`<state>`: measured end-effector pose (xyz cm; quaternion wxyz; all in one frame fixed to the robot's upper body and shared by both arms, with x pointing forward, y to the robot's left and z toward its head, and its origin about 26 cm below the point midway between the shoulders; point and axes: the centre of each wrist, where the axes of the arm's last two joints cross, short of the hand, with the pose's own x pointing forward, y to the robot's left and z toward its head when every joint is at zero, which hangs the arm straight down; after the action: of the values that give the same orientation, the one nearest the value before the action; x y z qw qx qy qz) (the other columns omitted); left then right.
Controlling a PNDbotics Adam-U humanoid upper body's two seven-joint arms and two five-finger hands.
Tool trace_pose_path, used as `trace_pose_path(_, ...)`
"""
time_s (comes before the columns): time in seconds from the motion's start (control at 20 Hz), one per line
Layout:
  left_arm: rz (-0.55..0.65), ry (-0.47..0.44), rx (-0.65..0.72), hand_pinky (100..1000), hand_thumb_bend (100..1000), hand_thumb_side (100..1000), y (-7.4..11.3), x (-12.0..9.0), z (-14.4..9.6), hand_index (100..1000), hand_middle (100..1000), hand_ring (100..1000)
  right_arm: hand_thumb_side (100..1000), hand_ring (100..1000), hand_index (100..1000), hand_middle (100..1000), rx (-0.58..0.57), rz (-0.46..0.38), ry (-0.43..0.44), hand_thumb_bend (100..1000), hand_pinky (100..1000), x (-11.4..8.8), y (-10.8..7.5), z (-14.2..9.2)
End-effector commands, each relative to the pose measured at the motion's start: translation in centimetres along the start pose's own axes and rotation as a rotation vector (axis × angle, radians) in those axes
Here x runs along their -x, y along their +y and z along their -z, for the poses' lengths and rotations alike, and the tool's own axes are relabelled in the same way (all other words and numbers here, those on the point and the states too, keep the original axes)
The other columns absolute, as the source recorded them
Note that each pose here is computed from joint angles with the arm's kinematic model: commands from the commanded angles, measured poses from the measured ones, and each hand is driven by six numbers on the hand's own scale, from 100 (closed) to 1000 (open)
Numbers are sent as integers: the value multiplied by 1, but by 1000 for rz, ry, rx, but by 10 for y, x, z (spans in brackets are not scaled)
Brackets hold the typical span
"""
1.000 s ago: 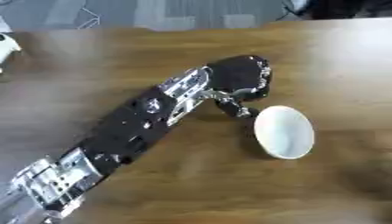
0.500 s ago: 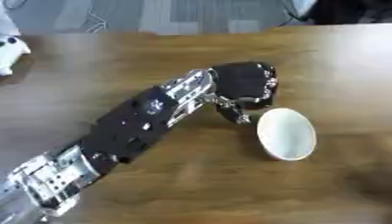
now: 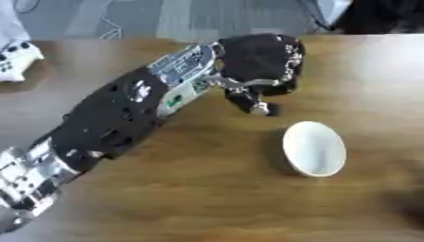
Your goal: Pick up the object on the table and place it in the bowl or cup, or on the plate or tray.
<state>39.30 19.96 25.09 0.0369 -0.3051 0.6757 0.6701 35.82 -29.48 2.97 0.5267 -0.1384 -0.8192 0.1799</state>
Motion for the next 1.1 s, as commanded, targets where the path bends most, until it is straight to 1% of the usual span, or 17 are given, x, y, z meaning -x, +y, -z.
trace_pose_path(0.05, 40, 7, -13, 775, 426, 100, 17, 9, -3, 222, 100, 100, 516, 458, 716, 575, 2, -25, -19, 489, 186, -2, -8, 4)
trace_pose_path(0.25, 28, -40, -24, 766, 428, 100, 19, 2, 7, 221, 100, 100, 517, 458, 716, 575, 11, -32, -12, 490, 185, 0, -8, 4)
trace_pose_path(0.3, 24, -50, -26, 767, 427, 100, 19, 1, 9, 221, 100, 100, 531, 459, 717, 576, 13, -32, -14, 480, 186, -1, -8, 4)
trace_pose_path(0.35, 21, -56, -26, 766, 427, 100, 19, 1, 11, 221, 100, 100, 560, 459, 717, 577, 15, -32, -16, 450, 186, -1, -7, 4)
trace_pose_path(0.4, 18, -56, -28, 765, 428, 100, 20, 1, 12, 221, 100, 100, 522, 459, 717, 575, 16, -31, -19, 482, 186, -2, -7, 5)
trace_pose_path(0.45, 16, -51, -30, 765, 428, 100, 20, 2, 13, 221, 100, 100, 521, 459, 717, 575, 17, -31, -21, 490, 186, -2, -6, 6)
trace_pose_path(0.75, 9, -47, -39, 759, 428, 100, 17, 3, 21, 221, 100, 100, 514, 458, 717, 575, 10, -31, -22, 489, 185, -3, -5, 7)
trace_pose_path(1.1, 4, -35, -37, 751, 422, 100, 11, 5, 24, 222, 100, 100, 511, 458, 713, 575, 9, -31, -25, 489, 181, -3, -4, 10)
